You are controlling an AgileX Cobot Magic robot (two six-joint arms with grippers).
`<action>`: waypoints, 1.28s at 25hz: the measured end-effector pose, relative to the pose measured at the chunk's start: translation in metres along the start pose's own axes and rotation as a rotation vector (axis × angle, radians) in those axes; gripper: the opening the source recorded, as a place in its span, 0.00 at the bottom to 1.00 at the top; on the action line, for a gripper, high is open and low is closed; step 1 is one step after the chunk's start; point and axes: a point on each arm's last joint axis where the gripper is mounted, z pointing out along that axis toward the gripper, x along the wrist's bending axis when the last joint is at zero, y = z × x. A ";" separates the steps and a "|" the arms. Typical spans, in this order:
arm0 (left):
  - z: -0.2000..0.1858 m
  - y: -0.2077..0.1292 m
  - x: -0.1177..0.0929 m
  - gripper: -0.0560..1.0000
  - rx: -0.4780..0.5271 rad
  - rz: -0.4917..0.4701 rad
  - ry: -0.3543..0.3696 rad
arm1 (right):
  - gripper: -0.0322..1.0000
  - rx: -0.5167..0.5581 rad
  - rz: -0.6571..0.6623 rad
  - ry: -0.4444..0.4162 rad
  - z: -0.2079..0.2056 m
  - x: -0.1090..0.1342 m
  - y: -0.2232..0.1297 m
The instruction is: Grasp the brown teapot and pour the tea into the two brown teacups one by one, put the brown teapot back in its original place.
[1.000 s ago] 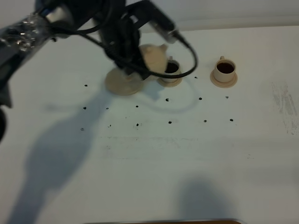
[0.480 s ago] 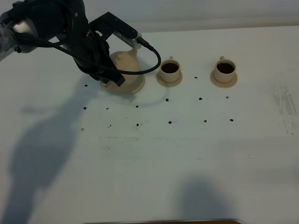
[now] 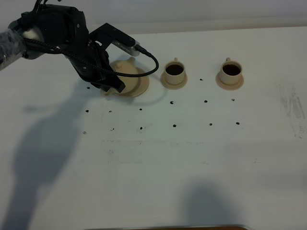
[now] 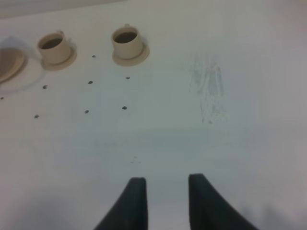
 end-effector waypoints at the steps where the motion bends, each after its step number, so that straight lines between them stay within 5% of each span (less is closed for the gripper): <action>1: 0.001 0.000 0.001 0.13 0.002 -0.003 0.000 | 0.25 0.000 0.000 0.000 0.000 0.000 0.000; 26: 0.018 0.003 0.008 0.13 -0.046 -0.024 0.004 | 0.25 0.000 0.000 0.000 0.000 0.000 0.000; 32: 0.019 0.005 0.003 0.24 -0.059 0.016 -0.020 | 0.25 0.000 0.000 0.000 0.000 0.000 0.000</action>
